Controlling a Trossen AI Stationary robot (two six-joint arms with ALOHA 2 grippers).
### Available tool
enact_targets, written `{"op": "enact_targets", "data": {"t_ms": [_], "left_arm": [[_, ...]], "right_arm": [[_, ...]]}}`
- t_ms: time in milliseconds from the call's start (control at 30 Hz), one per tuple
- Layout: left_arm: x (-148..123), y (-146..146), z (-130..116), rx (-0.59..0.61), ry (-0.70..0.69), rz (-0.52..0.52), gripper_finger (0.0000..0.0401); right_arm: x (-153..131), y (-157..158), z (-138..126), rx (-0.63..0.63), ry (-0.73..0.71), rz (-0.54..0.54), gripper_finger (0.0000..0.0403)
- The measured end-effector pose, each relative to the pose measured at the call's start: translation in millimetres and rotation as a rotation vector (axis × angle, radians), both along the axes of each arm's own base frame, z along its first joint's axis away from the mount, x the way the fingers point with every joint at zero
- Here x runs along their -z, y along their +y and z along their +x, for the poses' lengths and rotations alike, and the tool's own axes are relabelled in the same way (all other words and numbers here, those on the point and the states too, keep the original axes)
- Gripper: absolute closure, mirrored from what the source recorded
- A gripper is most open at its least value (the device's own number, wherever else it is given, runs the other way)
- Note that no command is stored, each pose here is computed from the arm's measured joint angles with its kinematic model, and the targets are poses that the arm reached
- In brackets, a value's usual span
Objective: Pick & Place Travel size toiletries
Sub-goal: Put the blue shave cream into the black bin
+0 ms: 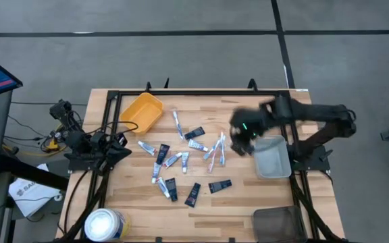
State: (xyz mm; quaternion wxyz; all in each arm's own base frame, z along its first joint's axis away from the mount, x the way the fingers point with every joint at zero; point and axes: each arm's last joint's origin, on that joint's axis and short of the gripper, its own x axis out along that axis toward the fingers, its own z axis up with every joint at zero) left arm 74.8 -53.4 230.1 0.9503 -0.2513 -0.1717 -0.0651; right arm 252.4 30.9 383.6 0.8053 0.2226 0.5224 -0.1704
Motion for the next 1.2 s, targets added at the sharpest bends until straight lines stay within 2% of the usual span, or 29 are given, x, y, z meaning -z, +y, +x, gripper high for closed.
{"op": "enact_targets", "data": {"t_ms": [233,400,500,633,867,1200], "left_arm": [[-0.2,0.1,-0.1,0.000,-0.002,-0.002,0.0399],[-0.6,0.3,-0.2,0.000,-0.005,-0.006,0.0399],[-0.7,0.3,-0.3,0.000,-0.006,-0.006,0.0399],[-0.6,0.4,-0.2,-0.003,-0.004,-0.007,0.0399],[-0.3,1.1,-0.1,-0.028,0.006,-0.016,0.0399],[-0.3,1.3,-0.1,-0.031,0.007,-0.017,0.0399]], "right_arm": [[2.5,85.1,-36.9,0.185,0.065,0.129,0.0286],[21.3,137.1,-48.2,0.305,0.143,0.169,0.0285],[37.8,164.6,-50.8,0.336,0.223,0.174,0.0284],[63.8,199.5,-50.8,0.291,0.337,0.170,0.0284],[116.1,249.2,-43.0,0.133,0.513,0.175,0.0283],[165.5,266.4,-30.9,0.016,0.623,0.071,0.0279]]}}
